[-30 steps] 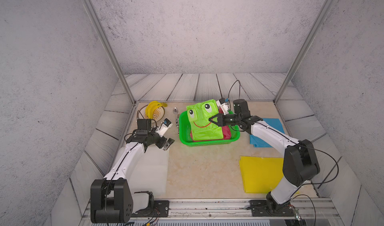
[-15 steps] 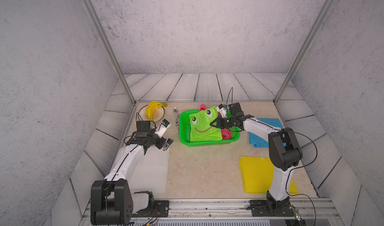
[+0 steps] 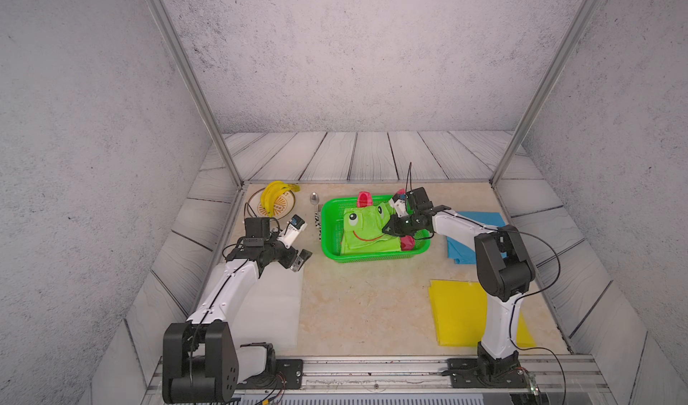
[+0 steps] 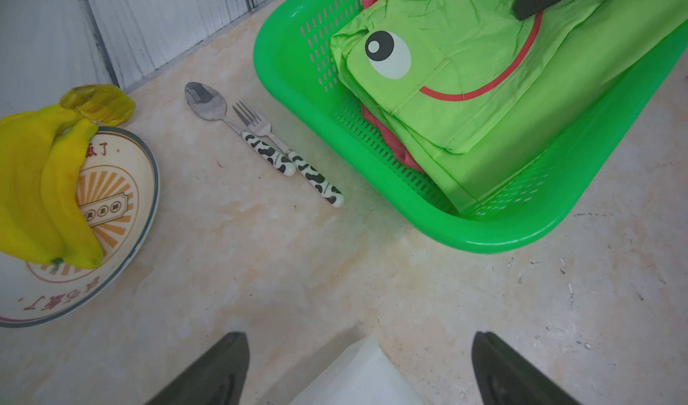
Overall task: Put the folded raincoat in the basket
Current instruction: Place the raincoat in the basket.
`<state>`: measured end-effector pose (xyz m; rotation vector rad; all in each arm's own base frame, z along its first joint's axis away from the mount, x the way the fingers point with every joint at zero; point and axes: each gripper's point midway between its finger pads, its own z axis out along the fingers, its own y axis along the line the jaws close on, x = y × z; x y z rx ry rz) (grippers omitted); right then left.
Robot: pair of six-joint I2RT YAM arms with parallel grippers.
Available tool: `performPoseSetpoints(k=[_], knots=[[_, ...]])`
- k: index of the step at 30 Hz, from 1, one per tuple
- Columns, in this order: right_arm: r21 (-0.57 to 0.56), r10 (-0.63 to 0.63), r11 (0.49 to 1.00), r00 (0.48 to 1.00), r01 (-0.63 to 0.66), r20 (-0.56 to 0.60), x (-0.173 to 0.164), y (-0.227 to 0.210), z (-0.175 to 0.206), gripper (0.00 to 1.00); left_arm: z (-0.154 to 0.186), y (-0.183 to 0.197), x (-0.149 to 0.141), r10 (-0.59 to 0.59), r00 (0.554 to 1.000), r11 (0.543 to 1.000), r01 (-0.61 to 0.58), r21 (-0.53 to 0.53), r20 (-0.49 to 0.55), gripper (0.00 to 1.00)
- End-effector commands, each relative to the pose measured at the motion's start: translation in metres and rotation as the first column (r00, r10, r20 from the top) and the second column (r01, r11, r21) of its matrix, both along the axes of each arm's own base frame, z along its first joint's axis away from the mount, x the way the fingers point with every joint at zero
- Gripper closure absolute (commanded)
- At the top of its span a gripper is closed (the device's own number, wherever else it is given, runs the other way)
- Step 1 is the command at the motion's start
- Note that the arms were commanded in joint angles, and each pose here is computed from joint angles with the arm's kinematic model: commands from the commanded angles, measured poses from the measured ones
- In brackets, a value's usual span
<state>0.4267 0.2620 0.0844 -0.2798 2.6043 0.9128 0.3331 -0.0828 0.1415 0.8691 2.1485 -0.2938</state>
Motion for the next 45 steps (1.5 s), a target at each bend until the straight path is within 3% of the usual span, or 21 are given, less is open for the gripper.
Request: performPoseSetpoints(k=[1,6,10,13,19,26,33,38,45], knots=[[-0.084,-0.011,0.996,1.0,0.01,-0.017,0.004,-0.018,-0.017,0.94,-0.008,-0.001,-0.005,-0.004,0.999,1.0,0.004,-0.022,-0.037,0.0],[-0.108,0.024,0.994,0.999,-0.02,0.043,0.014,-0.022,-0.012,0.9,-0.008,-0.004,-0.008,-0.017,0.999,0.999,0.015,-0.039,-0.04,0.01],[-0.13,0.038,0.991,0.999,-0.033,0.036,0.012,-0.026,-0.016,0.69,-0.007,-0.003,-0.009,-0.018,0.999,0.999,0.017,-0.03,-0.037,0.0],[-0.162,0.01,0.987,0.999,-0.003,0.042,0.009,-0.034,-0.017,0.61,-0.009,-0.004,-0.009,-0.019,0.999,0.999,0.017,-0.035,-0.045,0.01],[-0.188,0.003,0.982,0.996,0.014,0.088,-0.002,-0.043,0.01,0.55,-0.01,-0.006,-0.01,-0.029,0.998,0.999,0.026,-0.043,-0.053,0.0],[-0.372,-0.079,0.923,0.995,0.095,0.059,-0.024,-0.086,0.031,0.52,-0.011,-0.005,-0.011,-0.032,0.998,0.999,0.03,-0.033,-0.055,0.0],[-0.385,-0.085,0.923,0.977,0.003,-0.194,-0.067,-0.071,0.038,0.61,-0.015,-0.006,-0.011,-0.038,0.997,0.998,0.035,-0.043,-0.074,0.0],[-0.376,-0.022,0.924,0.975,-0.064,-0.22,-0.077,-0.033,0.016,0.73,-0.014,-0.004,-0.012,-0.033,0.997,0.999,0.031,-0.025,-0.064,0.0],[-0.553,-0.116,0.833,0.972,-0.017,-0.205,-0.058,-0.053,-0.03,0.82,-0.013,-0.003,-0.012,-0.03,0.997,0.999,0.027,-0.043,-0.065,0.0]])
